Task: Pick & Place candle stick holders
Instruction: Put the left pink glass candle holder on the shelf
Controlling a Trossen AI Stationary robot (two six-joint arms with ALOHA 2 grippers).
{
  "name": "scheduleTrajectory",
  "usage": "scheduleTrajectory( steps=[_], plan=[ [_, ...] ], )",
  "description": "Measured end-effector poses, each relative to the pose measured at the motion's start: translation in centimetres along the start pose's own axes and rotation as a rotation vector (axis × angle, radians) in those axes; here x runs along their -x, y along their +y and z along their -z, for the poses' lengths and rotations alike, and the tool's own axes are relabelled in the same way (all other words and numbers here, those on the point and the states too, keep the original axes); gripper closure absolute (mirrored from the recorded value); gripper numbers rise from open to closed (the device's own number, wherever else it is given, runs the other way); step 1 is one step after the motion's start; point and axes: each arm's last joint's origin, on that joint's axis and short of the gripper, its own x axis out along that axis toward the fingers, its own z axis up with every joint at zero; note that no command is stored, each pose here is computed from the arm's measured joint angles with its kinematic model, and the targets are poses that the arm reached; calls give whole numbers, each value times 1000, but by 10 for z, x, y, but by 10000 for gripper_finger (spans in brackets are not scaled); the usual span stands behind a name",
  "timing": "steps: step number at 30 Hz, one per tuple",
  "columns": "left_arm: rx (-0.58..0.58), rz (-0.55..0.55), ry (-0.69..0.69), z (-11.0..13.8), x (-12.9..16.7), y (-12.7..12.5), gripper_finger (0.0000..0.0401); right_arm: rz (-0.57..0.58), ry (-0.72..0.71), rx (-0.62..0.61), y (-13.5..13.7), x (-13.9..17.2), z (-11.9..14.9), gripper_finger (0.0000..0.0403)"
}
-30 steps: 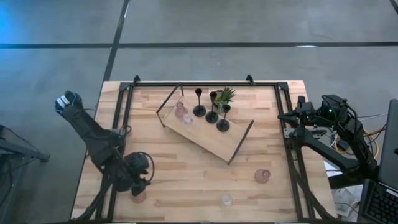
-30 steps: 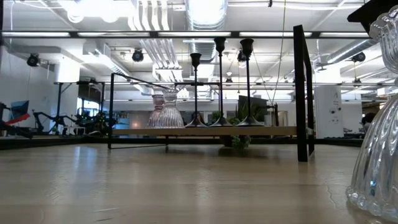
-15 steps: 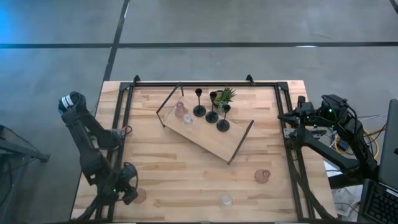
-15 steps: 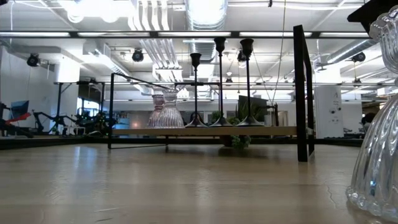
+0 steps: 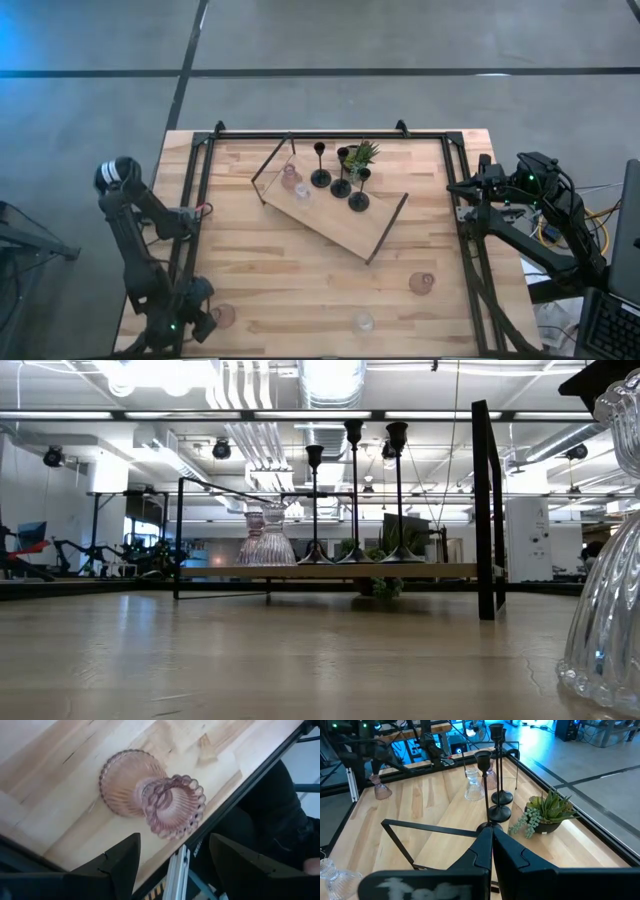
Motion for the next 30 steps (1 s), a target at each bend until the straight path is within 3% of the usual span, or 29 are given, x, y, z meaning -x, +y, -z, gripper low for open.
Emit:
scheduleTrajectory(
  steps=[7,12,23,30],
  plan=[
    [-43,-20,-45,6,-21,0,160,0,-1,0,0,0,0,394],
    [-92,-6,-155,5,-31,0,160,0,0,0,0,0,0,394],
    [-271,-16,-410,-6,-48,2,160,0,0,0,0,0,0,394],
    [-445,-29,-556,-13,-54,-1,160,0,0,0,0,0,0,394]
  ],
)
